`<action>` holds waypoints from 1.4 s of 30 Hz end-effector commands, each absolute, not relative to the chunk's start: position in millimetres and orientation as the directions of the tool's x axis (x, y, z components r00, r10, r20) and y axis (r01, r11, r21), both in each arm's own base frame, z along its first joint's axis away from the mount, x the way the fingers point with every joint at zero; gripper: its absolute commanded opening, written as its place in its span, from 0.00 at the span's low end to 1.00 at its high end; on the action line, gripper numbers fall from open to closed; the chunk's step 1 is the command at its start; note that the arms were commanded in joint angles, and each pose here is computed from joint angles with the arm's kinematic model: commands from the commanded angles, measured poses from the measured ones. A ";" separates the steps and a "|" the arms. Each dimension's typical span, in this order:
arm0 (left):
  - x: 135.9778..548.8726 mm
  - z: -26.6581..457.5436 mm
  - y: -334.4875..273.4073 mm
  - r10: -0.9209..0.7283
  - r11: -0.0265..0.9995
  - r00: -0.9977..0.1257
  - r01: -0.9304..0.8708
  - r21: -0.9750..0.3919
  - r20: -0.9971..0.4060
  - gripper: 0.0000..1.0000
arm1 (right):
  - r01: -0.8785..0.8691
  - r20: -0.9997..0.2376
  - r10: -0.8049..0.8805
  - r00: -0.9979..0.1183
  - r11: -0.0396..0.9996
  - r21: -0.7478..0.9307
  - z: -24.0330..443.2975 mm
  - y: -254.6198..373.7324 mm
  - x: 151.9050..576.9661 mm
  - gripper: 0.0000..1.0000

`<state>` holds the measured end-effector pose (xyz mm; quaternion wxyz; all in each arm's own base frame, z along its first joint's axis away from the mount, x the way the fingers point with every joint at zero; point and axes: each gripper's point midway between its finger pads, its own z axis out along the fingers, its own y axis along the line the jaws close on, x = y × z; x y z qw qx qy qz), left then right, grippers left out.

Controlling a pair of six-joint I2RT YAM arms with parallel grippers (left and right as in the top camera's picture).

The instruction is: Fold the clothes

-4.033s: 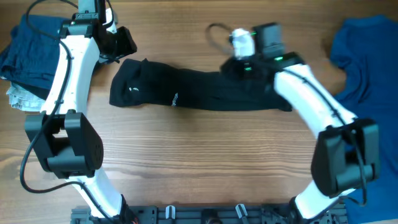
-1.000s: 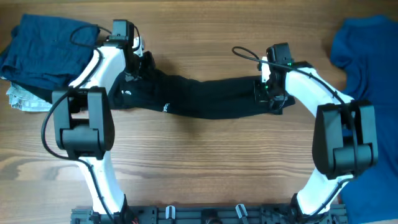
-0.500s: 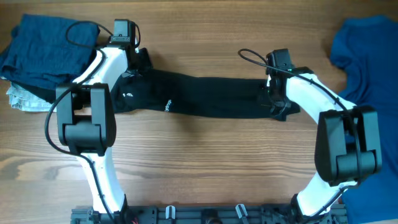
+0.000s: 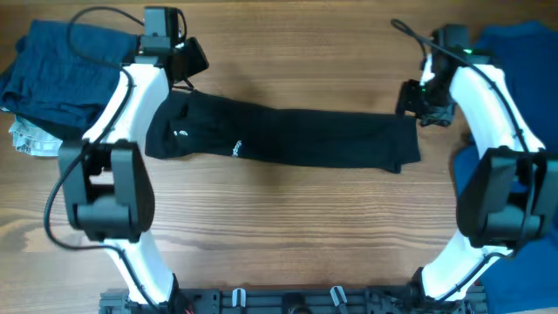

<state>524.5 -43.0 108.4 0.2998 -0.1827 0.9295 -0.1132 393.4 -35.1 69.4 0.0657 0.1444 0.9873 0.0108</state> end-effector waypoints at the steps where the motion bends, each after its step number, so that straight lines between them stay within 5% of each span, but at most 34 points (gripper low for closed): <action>1: 512.7 111.4 -27.4 -0.443 0.895 -0.752 -0.336 -0.293 -0.488 0.51 | 0.255 -0.065 0.260 -0.963 0.964 0.071 43.3 -47.1 370.5 0.68; 3: 508.6 108.2 -6.3 -0.503 0.864 -0.730 -0.407 -0.296 -0.463 0.62 | 0.217 -0.078 0.230 -0.970 0.965 0.148 23.0 -34.4 368.7 0.68; 10: 491.6 99.0 43.0 -0.576 0.818 -0.708 -0.510 -0.268 -0.409 0.64 | 0.170 -0.089 0.195 -0.977 0.958 0.233 -22.7 -15.1 347.4 0.69; 11: 490.8 98.6 44.6 -0.578 0.816 -0.708 -0.514 -0.266 -0.406 0.64 | 0.172 -0.086 0.196 -0.977 0.960 0.222 -28.1 -16.2 342.9 0.64; 15: 489.6 98.0 44.8 -0.579 0.815 -0.709 -0.516 -0.264 -0.402 0.64 | 0.166 -0.102 0.193 -0.976 0.960 0.227 -40.7 -14.1 336.7 0.18; 21: 486.8 96.5 44.6 -0.579 0.815 -0.714 -0.519 -0.258 -0.392 0.64 | 0.145 -0.156 0.180 -0.971 0.967 0.208 -39.1 -19.0 348.7 0.04; 27: 476.9 92.0 54.4 -0.591 0.806 -0.721 -0.541 -0.237 -0.363 0.55 | 0.206 -0.258 0.257 -0.931 0.956 0.209 20.1 -61.7 403.0 0.04; 34: 468.5 88.6 62.2 -0.603 0.797 -0.723 -0.562 -0.222 -0.337 0.56 | 0.313 -0.317 0.363 -0.876 0.929 0.197 26.2 -126.7 402.1 0.04; 42: 458.8 84.7 61.0 -0.605 0.796 -0.736 -0.571 -0.203 -0.303 0.56 | 0.291 -0.285 0.388 -0.877 0.899 0.328 88.3 -88.8 430.1 0.04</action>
